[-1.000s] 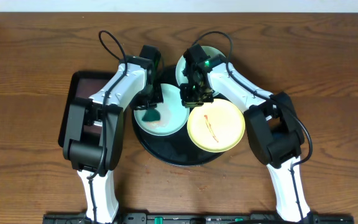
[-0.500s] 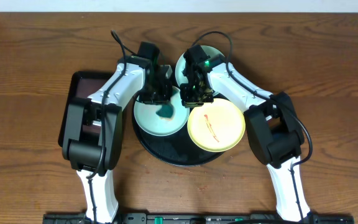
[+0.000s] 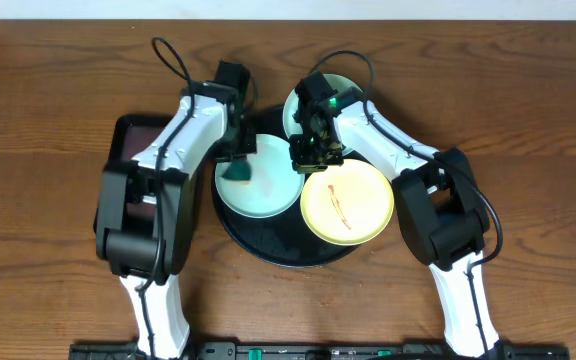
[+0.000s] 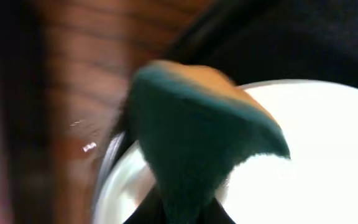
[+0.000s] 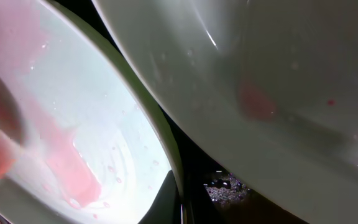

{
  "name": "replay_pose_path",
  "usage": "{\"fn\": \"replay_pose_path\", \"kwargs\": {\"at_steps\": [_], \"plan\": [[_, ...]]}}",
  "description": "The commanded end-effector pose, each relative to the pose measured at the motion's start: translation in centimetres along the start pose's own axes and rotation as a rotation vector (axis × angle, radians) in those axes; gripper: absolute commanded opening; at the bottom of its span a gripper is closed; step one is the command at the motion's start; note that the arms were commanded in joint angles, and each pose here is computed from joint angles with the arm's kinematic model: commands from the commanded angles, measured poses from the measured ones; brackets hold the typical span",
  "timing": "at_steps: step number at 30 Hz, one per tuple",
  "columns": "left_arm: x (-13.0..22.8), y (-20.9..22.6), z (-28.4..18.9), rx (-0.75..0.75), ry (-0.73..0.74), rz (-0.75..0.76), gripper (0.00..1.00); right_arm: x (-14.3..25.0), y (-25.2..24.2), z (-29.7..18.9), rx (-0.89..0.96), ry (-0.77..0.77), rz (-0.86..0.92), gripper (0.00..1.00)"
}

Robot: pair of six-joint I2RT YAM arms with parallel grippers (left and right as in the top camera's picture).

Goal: Clean dirty plates on tray and stack at the side

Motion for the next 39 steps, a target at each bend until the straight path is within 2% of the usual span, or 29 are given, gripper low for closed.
{"fn": "replay_pose_path", "kwargs": {"at_steps": [1,8,15,25,39], "plan": [[-2.1,1.0,-7.4,0.009,-0.174,-0.070,0.07,1.1,-0.7,2.4,0.044,0.065,0.003,0.01],[-1.3,2.8,-13.0,0.053,-0.255,-0.101,0.07,0.8,-0.2,1.6,0.020,0.046,-0.081,0.01],[-1.9,4.5,-13.4,0.046,-0.262,-0.145,0.08,0.0,1.4,-2.6,0.059,-0.057,-0.194,0.01],[-2.8,6.8,-13.4,0.031,-0.268,-0.209,0.07,0.3,4.3,-9.0,0.327,-0.234,-0.309,0.01],[-3.9,10.4,-13.3,0.008,-0.271,-0.304,0.07,2.0,7.5,-17.5,0.833,-0.515,-0.370,0.01]]}}
Point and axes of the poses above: each gripper's point midway between its finger pads, its own z axis out along the fingers, its own y axis along the line the jaws close on, x = y × z, the point moved 6 cm from there along -z, back along the fingers, and after that the axes turned 11 degrees about -z, right-handed, at the moved point
